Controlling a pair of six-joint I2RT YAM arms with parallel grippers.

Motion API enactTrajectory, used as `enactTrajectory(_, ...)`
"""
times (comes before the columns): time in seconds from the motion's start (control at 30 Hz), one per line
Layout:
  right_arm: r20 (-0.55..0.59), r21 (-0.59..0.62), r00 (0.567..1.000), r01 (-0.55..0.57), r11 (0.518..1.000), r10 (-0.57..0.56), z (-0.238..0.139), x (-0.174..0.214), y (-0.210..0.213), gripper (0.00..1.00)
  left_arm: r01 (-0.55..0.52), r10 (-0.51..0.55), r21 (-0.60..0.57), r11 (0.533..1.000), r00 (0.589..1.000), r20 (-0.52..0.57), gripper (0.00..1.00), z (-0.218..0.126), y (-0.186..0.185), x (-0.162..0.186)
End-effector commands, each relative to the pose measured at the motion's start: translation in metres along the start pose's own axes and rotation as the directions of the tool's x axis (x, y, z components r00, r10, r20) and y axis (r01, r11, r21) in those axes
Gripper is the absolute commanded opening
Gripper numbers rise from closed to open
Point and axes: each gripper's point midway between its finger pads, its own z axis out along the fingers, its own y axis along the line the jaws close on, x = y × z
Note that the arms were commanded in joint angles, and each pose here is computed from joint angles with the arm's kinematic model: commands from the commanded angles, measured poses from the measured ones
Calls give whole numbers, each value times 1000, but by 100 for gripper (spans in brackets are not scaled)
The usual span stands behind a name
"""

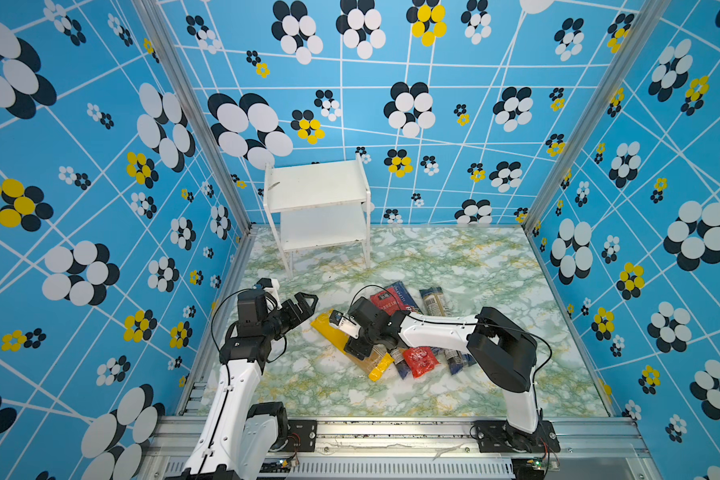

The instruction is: Place and organize the pasta boxes and bags onto the shelf

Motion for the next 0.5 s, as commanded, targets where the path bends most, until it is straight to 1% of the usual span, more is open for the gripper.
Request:
enactTrajectory(0.0, -115, 35, 993, -25, 999, 29, 12, 21, -6, 67, 17, -17, 2, 1000, 1000, -20, 99, -2, 4, 7)
enactTrajectory(0.07, -147, 31, 988, -38, 999, 42, 16, 20, -7, 51, 20, -20, 0, 1000, 1000, -21, 99, -2, 5, 8)
enactTrajectory(0.13, -184, 19, 982, -46, 999, 48, 20, 19, -6, 39, 19, -19, 2, 1000, 1000, -22, 99, -3, 5, 8)
enactTrajectory(0.17, -199, 12, 978, -54, 998, 55, 22, 18, -5, 35, 21, -21, -1, 1000, 1000, -21, 99, -3, 6, 8)
enactTrajectory(0.2, -196, 10, 979, -61, 998, 62, 20, 12, -5, 32, 21, -21, 0, 1000, 1000, -21, 99, -3, 6, 8)
enactTrajectory(0.23, -224, 7, 971, -79, 997, 78, 31, 20, -5, 30, 23, -23, -1, 1000, 999, -23, 99, -3, 7, 9)
enactTrajectory(0.27, -231, 3, 968, -98, 995, 96, 33, 21, -5, 27, 21, -21, -1, 1000, 1000, -23, 99, -4, 7, 9)
enactTrajectory(0.3, -198, 2, 973, -119, 993, 117, 33, 7, -8, 25, 22, -22, -2, 1000, 1000, -21, 99, -5, 7, 9)
enactTrajectory(0.4, -149, -34, 960, -245, 969, 238, 36, -10, -21, 18, 21, -21, -3, 1000, 1000, -17, 99, -7, 8, 10)
enactTrajectory(0.47, -115, -54, 935, -342, 938, 335, 37, -22, -36, 14, 22, -22, -2, 1000, 1000, -13, 99, -9, 8, 11)
